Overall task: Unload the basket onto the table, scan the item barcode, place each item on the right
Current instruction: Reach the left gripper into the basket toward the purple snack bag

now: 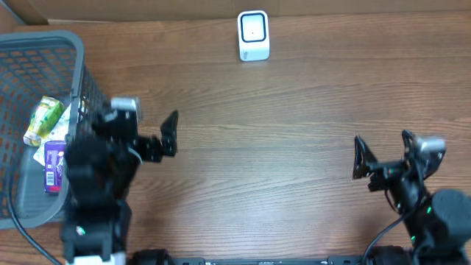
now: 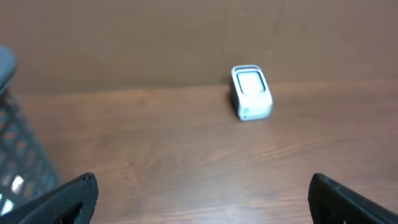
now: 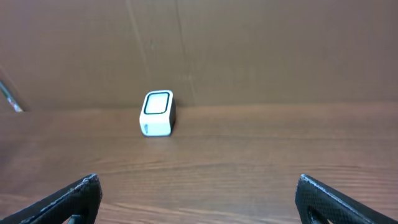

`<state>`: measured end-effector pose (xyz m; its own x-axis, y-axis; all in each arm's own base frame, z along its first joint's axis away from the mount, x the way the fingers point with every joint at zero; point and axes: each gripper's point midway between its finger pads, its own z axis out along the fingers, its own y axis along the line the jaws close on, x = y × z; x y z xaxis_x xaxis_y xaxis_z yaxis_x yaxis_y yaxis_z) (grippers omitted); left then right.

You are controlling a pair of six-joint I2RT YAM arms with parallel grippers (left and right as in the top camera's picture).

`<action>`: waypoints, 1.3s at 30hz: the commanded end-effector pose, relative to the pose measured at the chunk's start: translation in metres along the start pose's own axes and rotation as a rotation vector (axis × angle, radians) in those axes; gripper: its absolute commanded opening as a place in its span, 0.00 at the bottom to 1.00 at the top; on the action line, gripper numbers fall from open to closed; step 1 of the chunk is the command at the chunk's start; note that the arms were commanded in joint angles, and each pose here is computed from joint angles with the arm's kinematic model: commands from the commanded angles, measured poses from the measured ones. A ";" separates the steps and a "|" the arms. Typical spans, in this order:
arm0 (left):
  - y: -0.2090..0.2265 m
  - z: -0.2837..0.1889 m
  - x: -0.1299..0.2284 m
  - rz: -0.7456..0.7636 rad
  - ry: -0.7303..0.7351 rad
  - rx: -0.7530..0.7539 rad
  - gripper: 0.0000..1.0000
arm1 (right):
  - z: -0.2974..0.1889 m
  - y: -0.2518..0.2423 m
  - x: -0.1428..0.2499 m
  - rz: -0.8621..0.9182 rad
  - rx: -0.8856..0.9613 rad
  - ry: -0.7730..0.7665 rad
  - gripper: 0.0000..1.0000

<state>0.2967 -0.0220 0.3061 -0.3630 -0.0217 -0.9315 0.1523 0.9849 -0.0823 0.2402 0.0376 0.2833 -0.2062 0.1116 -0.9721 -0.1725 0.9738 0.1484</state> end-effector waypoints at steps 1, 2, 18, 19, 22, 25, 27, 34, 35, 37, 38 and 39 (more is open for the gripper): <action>-0.016 -0.002 -0.047 -0.015 0.032 0.086 1.00 | 0.005 0.013 -0.038 0.011 -0.043 0.048 1.00; -0.016 -0.004 -0.056 -0.019 0.053 0.087 1.00 | 0.008 0.014 -0.045 0.017 -0.047 0.079 1.00; -0.053 -0.038 -0.083 -0.118 0.183 0.259 1.00 | 0.042 0.046 -0.096 0.114 -0.180 0.431 1.00; -0.051 -0.037 -0.079 -0.096 0.194 0.251 1.00 | 0.043 0.048 -0.092 0.123 -0.195 0.452 1.00; -0.027 -0.032 -0.071 -0.124 0.228 0.112 0.80 | 0.046 0.049 -0.082 0.129 -0.206 0.497 1.00; 0.028 -0.038 -0.060 -0.338 0.241 -0.194 0.79 | 0.049 0.047 -0.073 0.139 -0.200 0.535 1.00; 0.054 -0.046 -0.055 -0.418 0.233 -0.317 0.80 | 0.050 0.046 -0.069 0.145 -0.198 0.553 1.00; 0.139 -0.084 -0.037 -0.617 0.196 -0.652 0.84 | 0.049 0.045 -0.059 0.135 -0.197 0.597 1.00; 0.150 -0.087 -0.035 -0.638 0.189 -0.681 0.86 | 0.048 0.045 -0.058 0.134 -0.194 0.604 1.00; 0.167 -0.092 -0.034 -0.677 0.174 -0.717 0.90 | 0.047 0.045 -0.056 0.136 -0.193 0.611 1.00; 0.175 -0.095 -0.034 -0.696 0.169 -0.731 0.91 | 0.047 0.045 -0.056 0.136 -0.193 0.613 1.00; 0.183 -0.097 -0.035 -0.703 0.170 -0.736 0.92 | 0.047 0.045 -0.055 0.137 -0.192 0.616 1.00</action>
<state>0.2508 0.1512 0.3516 -0.3484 -0.6321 -0.6921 -0.6795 0.6789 -0.2780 0.2897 0.0821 0.3272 -0.7583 0.0588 -0.6492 -0.2375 0.9025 0.3591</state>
